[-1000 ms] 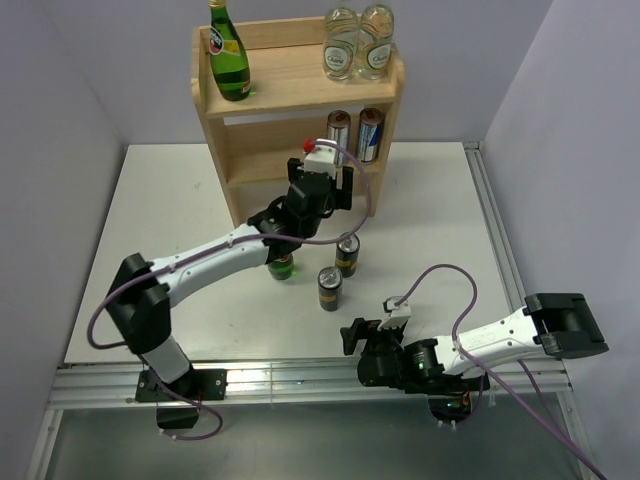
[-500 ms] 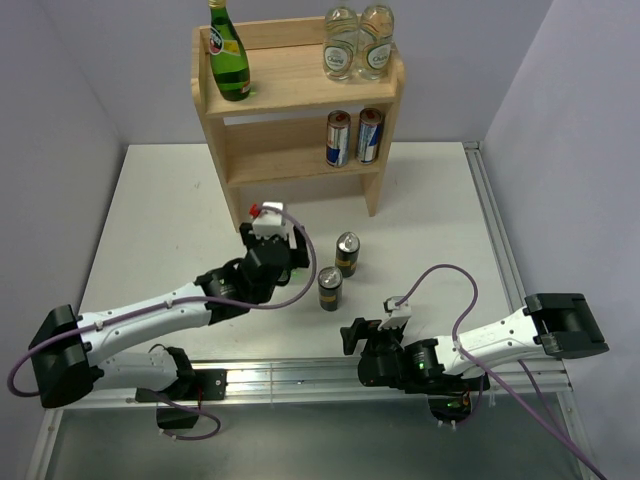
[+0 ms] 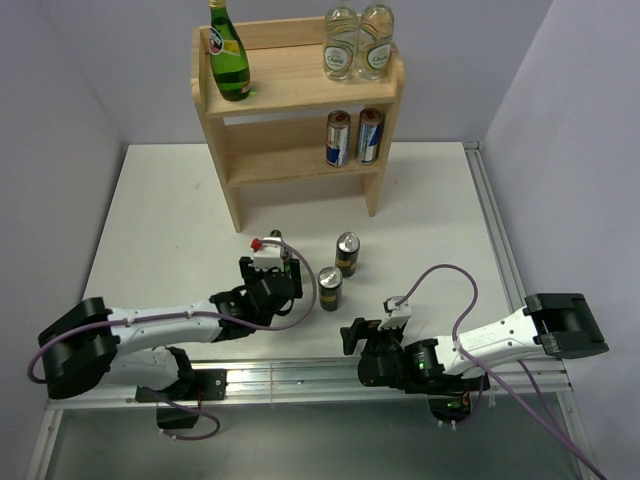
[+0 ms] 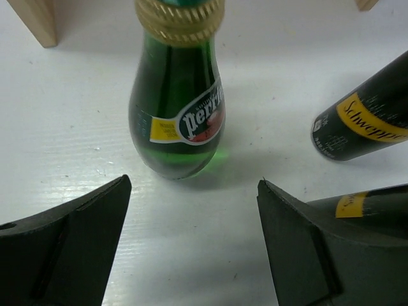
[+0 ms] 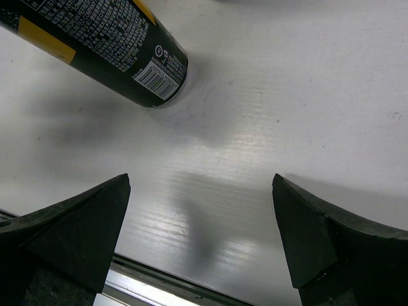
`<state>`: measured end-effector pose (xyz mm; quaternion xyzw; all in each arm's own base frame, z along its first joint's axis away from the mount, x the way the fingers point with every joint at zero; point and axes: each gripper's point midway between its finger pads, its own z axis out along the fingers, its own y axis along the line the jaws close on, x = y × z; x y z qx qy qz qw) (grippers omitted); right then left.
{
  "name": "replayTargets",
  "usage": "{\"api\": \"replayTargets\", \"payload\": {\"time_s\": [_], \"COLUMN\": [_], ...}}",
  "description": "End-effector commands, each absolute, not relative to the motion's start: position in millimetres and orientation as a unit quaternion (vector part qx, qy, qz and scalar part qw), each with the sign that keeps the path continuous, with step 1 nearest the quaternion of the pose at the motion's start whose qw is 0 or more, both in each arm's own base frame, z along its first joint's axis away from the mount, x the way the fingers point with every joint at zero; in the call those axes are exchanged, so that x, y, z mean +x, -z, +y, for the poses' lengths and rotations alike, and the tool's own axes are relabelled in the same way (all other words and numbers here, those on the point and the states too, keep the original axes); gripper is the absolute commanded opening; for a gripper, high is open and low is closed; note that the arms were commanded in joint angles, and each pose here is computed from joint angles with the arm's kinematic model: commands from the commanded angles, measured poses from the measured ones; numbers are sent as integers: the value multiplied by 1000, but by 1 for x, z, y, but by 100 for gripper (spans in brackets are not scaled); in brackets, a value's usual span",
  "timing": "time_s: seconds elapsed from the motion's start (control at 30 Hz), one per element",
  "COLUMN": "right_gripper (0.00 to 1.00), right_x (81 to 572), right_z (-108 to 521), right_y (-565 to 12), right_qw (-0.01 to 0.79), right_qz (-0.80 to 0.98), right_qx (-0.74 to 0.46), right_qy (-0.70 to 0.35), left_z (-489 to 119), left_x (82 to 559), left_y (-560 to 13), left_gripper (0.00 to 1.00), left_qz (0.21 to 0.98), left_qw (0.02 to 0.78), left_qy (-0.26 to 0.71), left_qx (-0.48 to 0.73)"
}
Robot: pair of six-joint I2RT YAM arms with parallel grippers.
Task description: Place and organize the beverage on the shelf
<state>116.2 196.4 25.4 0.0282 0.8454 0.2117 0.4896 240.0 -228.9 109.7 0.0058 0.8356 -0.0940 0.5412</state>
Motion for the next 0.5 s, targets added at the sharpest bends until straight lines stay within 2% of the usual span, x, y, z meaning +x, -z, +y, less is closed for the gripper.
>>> {"api": "replayTargets", "payload": {"time_s": [0.0, 0.17, 0.47], "right_gripper": [100, 100, 100], "right_x": [117, 117, 117], "right_z": [196, 197, 198], "right_y": [-27, -27, -26], "right_qw": [495, 495, 497], "right_qz": [840, 841, 842], "right_qx": [40, 38, 32], "right_qy": [-217, -216, -207], "left_z": [-245, -245, -239], "left_x": [251, 263, 293], "left_y": [-106, -81, -75], "left_gripper": [87, 87, 87], "left_qz": [821, 825, 815], "left_qw": [559, 556, 571], "left_qy": [117, 103, 97], "left_qx": [-10, -3, 0]}}
